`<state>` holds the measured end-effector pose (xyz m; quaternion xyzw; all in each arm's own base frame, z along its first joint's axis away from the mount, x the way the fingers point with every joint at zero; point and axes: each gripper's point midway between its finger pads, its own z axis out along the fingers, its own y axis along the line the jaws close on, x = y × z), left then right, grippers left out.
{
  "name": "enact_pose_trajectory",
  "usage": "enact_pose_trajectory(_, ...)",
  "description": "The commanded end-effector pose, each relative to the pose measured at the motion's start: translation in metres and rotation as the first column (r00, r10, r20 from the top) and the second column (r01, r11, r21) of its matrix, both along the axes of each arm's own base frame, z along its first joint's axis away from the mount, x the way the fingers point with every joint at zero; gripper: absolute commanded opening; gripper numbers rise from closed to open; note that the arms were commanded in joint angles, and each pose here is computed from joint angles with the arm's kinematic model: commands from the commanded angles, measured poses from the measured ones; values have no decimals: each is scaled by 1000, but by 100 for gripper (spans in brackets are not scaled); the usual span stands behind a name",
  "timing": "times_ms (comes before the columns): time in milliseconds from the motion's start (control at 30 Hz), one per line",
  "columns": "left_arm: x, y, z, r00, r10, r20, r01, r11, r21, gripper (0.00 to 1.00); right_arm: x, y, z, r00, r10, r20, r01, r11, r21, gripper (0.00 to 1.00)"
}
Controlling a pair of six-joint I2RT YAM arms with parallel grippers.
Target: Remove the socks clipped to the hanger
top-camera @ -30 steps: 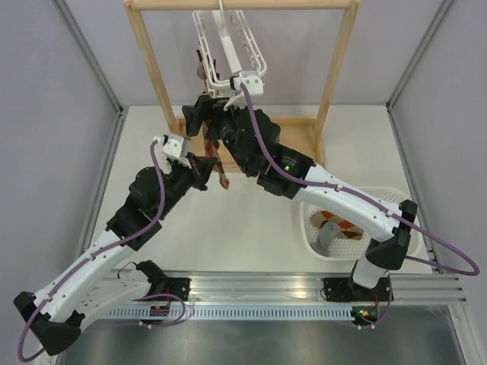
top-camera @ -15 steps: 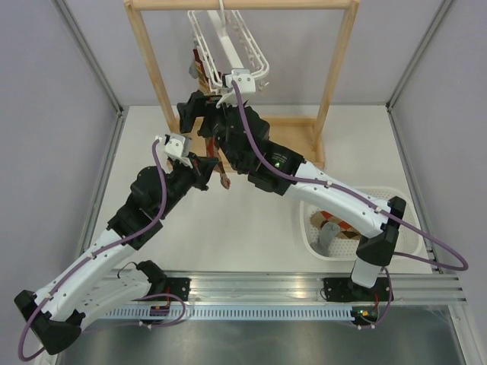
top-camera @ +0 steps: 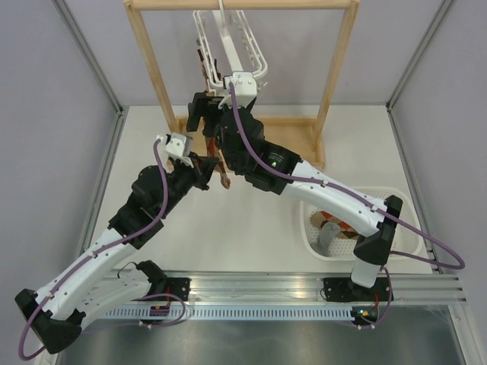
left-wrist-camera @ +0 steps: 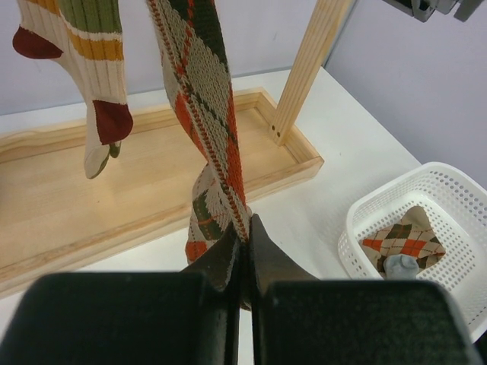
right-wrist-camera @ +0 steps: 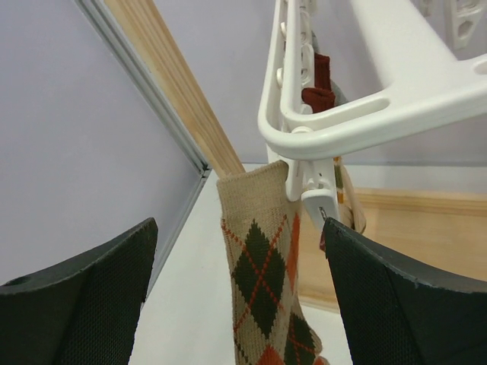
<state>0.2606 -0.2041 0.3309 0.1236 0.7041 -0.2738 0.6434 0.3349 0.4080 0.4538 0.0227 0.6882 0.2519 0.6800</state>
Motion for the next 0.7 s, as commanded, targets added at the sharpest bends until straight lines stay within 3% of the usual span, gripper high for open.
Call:
enact_pose_trajectory(0, -3, -6, 7, 999, -33, 18, 33, 999, -16, 2, 9, -21, 19, 997, -76, 20, 76, 997, 14, 93)
enact_pose_trajectory(367, -3, -9, 4, 999, -47, 12, 47, 999, -7, 2, 40, -26, 19, 996, -90, 16, 90, 996, 26, 93)
enact_pose_trajectory(667, 0, -10, 1, 999, -45, 8, 45, 999, 6, 2, 23, -47, 12, 994, -108, -4, 108, 994, 3, 92)
